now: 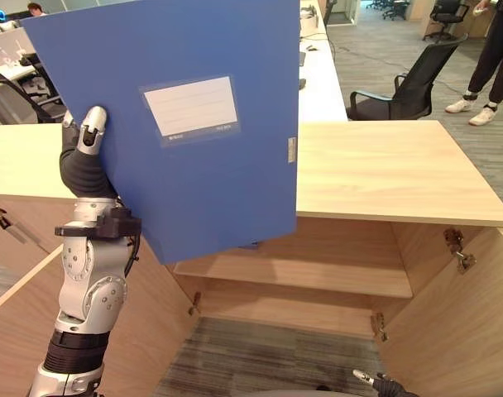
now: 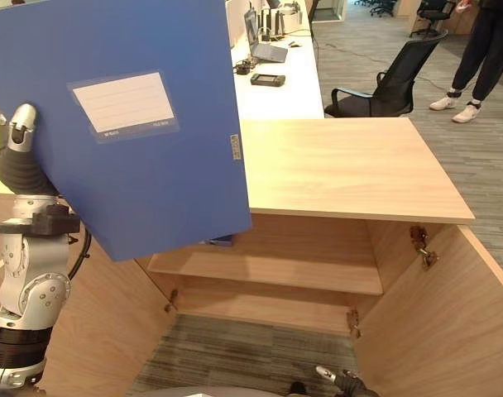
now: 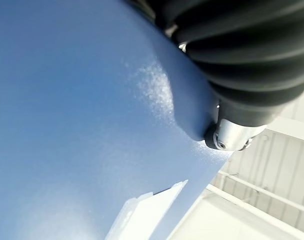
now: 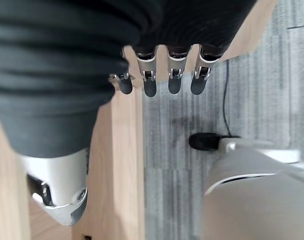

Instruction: Put the empty folder in the office cabinet

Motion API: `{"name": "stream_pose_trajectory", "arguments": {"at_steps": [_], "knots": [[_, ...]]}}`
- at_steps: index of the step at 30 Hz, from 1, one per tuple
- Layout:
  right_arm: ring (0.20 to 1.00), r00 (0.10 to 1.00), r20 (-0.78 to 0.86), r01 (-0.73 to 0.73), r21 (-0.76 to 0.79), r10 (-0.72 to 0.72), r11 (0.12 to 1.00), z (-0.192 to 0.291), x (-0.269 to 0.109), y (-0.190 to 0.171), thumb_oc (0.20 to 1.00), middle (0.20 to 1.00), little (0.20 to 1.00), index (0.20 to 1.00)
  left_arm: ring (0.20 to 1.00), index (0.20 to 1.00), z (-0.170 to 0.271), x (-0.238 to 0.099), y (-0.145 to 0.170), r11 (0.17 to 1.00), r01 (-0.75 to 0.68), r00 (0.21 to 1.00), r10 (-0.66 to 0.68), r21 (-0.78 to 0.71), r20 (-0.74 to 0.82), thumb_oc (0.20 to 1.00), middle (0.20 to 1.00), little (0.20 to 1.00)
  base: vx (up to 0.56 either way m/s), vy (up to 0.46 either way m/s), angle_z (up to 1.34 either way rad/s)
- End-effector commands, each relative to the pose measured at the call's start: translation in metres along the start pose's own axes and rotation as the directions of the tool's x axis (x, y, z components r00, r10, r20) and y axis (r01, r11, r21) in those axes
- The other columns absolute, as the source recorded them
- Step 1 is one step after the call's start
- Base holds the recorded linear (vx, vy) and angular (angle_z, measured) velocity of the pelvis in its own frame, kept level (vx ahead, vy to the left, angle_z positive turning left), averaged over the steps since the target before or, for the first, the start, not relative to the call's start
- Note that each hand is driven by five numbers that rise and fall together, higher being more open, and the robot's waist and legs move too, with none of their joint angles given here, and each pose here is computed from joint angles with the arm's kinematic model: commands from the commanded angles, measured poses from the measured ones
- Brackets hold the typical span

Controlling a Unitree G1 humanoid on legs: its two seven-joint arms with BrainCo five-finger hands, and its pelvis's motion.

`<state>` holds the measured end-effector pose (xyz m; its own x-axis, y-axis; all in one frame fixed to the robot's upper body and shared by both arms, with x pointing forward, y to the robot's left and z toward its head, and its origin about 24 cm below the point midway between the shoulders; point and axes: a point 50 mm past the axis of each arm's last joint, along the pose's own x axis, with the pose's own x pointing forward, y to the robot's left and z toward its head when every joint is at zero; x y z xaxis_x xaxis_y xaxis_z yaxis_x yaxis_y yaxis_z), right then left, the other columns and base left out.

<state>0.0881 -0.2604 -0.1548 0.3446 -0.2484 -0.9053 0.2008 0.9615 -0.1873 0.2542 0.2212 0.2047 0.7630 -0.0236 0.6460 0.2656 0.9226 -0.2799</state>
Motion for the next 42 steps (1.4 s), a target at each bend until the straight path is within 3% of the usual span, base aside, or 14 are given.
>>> {"name": "stream_pose_trajectory", "arguments": {"at_steps": [1,8,9,10,13,16,19,28,30,31,42], "knots": [[1.0,0.992,0.119,-0.045,-0.046,0.05,0.998,0.041,0.003,0.011,1.0,1.0,1.0,1.0,0.2,0.2,0.014,0.012,0.001,0.997,0.061,0.998,-0.062,0.039,0.027,0.2,0.2,0.2,0.0,0.0,0.0],[1.0,0.951,0.285,-0.108,-0.07,0.123,0.992,0.081,-0.002,0.023,1.0,1.0,1.0,1.0,0.2,0.2,0.004,0.004,0.005,0.993,0.081,0.995,-0.076,0.087,-0.062,0.2,0.2,0.2,0.0,0.0,0.0],[1.0,0.887,0.43,-0.144,-0.091,0.169,0.985,0.114,-0.014,0.029,1.0,1.0,1.0,1.0,0.2,0.2,-0.002,-0.003,0.008,0.993,0.068,0.993,-0.058,0.093,-0.104,0.2,0.2,0.2,0.0,0.0,0.0],[1.0,0.887,0.43,-0.144,-0.091,0.169,0.985,0.113,-0.014,0.029,1.0,1.0,1.0,1.0,0.2,0.2,-0.003,-0.003,0.008,0.993,0.068,0.993,-0.058,0.092,-0.104,0.2,0.2,0.2,0.0,0.0,0.0],[1.0,0.74,0.623,-0.211,-0.141,0.253,0.967,0.156,-0.043,0.038,1.0,1.0,1.0,1.0,0.2,0.2,-0.009,-0.011,0.014,0.991,0.05,0.989,-0.032,0.125,-0.143,0.2,0.2,0.2,0.0,0.012,-0.03],[1.0,0.708,0.646,-0.237,-0.162,0.284,0.958,0.162,-0.049,0.042,1.0,1.0,1.0,1.0,0.2,0.2,-0.011,-0.013,0.015,0.99,0.049,0.988,-0.028,0.134,-0.154,0.2,0.2,0.2,0.0,0.0,0.0],[1.0,0.545,0.723,-0.316,-0.291,0.424,0.903,0.187,-0.082,0.059,1.0,1.0,1.0,1.0,0.2,0.2,-0.02,-0.022,0.02,0.986,0.042,0.979,-0.008,0.161,-0.205,0.2,0.2,0.2,0.0,0.0,0.0],[1.0,0.327,0.758,-0.397,-0.432,0.565,0.81,0.207,-0.125,0.081,1.0,1.0,1.0,1.0,0.2,0.2,-0.041,-0.041,0.018,0.986,0.049,0.958,-0.001,0.161,-0.285,0.2,0.2,0.2,0.0,0.0,-0.03],[1.0,0.327,0.758,-0.397,-0.432,0.565,0.81,0.207,-0.125,0.081,1.0,1.0,1.0,1.0,0.2,0.2,-0.041,-0.041,0.018,0.986,0.049,0.958,-0.001,0.161,-0.285,0.2,0.2,0.2,0.0,0.0,0.0],[1.0,0.257,0.759,-0.427,-0.467,0.599,0.774,0.213,-0.137,0.089,1.0,1.0,1.0,1.0,0.2,0.2,-0.046,-0.044,0.016,0.987,0.051,0.954,-0.003,0.152,-0.3,0.2,0.2,0.2,0.0,0.0,0.0],[1.0,0.073,0.716,-0.53,-0.561,0.694,0.635,0.22,-0.169,0.12,1.0,1.0,1.0,1.0,0.2,0.2,-0.047,-0.036,0.008,0.986,0.067,0.964,-0.025,0.153,-0.263,0.2,0.2,0.2,0.0,0.0,0.0]]}}
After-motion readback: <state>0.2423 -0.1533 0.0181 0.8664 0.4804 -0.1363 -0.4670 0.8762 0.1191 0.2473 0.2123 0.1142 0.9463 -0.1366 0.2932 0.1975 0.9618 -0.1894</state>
